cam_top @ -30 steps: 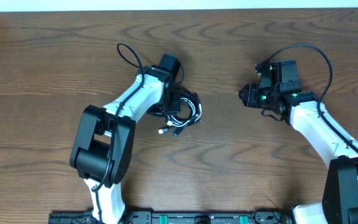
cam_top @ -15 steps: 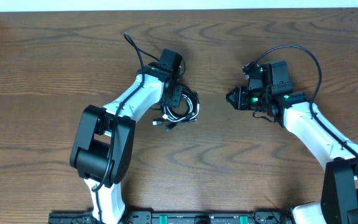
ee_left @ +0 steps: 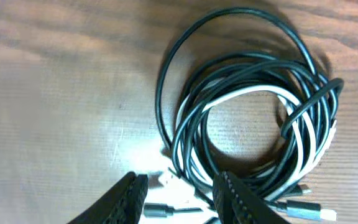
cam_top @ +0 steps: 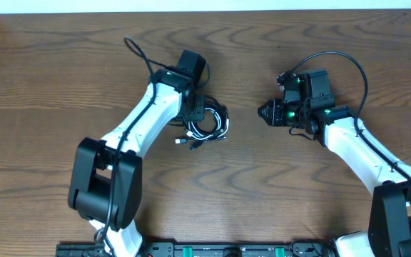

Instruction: Untangle cables

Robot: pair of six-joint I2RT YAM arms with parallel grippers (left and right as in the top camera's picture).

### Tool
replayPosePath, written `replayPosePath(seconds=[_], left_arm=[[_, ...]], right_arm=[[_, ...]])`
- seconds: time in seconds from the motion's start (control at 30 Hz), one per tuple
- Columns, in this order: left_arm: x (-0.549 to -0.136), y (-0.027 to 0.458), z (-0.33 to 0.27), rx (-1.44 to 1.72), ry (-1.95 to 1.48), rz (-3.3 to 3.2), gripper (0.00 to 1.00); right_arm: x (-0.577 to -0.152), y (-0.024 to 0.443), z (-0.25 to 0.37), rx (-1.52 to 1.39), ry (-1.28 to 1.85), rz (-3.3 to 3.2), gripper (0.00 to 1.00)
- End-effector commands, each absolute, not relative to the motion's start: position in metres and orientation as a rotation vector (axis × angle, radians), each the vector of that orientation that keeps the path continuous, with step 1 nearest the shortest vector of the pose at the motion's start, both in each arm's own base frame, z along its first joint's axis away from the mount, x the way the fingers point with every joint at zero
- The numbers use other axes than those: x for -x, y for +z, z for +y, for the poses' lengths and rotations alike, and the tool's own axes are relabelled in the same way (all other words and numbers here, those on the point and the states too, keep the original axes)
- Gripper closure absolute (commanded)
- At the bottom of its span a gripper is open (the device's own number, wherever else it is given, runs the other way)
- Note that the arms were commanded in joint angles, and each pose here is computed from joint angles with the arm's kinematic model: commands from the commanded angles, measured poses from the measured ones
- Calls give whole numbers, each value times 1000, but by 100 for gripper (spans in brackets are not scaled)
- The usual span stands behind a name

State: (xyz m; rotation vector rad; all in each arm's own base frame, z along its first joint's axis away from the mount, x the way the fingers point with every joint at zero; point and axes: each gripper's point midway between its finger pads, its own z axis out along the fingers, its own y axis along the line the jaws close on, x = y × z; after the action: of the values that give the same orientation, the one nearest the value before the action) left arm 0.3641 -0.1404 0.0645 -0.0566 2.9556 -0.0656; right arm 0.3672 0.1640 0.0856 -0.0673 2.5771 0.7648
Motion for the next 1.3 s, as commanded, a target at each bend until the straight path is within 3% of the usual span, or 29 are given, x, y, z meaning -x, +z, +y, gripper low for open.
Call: replayPosePath(seconds=[0.0, 0.1, 0.17, 0.37, 0.77, 1.07, 1.27], left_arm=[[-359, 64, -137, 346, -73, 2953, 59], [-348, 55, -138, 443, -60, 2970, 59], [-341, 50, -140, 471, -48, 2984, 50], [-327, 38, -151, 561, -46, 2985, 50], [-314, 14, -169, 563, -74, 2965, 50], [-312, 6, -149, 383, 60, 2968, 78], [-319, 6, -133, 183, 86, 2993, 81]], right_arm=[[-368, 87, 165, 67, 761, 2575, 68], [-368, 87, 165, 67, 761, 2575, 65], [-368, 87, 165, 67, 761, 2575, 64], [-368, 87, 165, 68, 762, 2574, 58], [-368, 87, 165, 68, 761, 2575, 58], [-368, 87, 164, 66, 755, 2575, 58], [-368, 87, 164, 66, 755, 2575, 58]])
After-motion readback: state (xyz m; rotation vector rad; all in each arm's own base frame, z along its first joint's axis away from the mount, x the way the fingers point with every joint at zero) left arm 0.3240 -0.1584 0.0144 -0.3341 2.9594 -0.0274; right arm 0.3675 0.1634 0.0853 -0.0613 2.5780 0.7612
